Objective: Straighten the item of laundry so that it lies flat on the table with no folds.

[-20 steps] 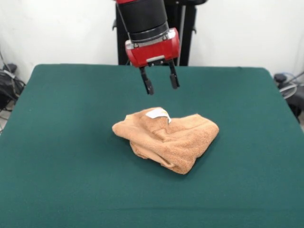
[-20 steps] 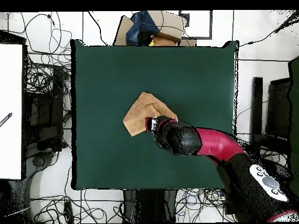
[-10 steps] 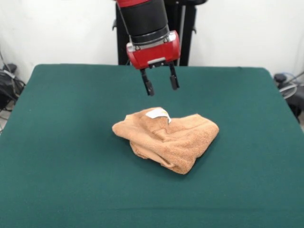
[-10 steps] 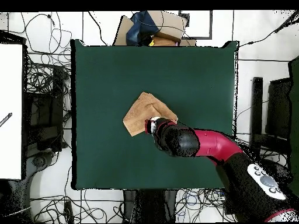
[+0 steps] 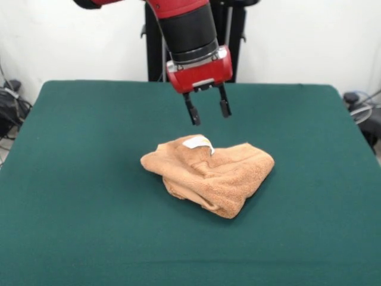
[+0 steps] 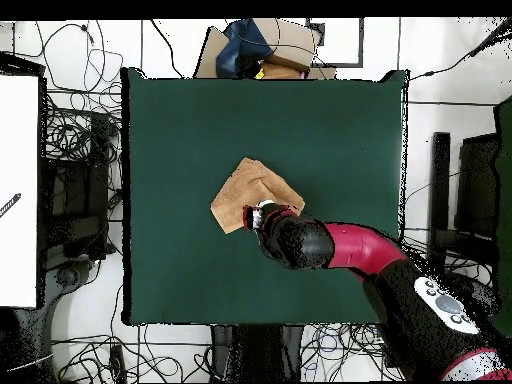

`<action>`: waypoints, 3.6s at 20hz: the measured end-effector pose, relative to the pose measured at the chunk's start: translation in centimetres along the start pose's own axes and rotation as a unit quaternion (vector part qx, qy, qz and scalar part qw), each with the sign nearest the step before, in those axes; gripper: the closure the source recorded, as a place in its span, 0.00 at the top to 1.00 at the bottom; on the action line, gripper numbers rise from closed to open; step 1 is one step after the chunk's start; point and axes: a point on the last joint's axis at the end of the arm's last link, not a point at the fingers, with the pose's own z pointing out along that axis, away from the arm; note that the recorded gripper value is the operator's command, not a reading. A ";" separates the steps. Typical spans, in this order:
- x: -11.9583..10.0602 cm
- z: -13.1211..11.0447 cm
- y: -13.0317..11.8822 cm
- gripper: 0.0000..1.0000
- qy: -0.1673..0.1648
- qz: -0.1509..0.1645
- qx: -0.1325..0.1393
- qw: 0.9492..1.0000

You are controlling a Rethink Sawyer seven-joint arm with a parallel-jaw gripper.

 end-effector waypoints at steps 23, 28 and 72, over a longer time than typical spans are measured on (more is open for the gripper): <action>3.4 -0.7 -5.6 1.00 -0.035 0.015 0.065 0.997; 4.7 -1.2 -7.3 1.00 -0.049 0.025 0.097 0.994; 18.5 -1.4 -9.6 1.00 0.014 0.145 0.133 0.980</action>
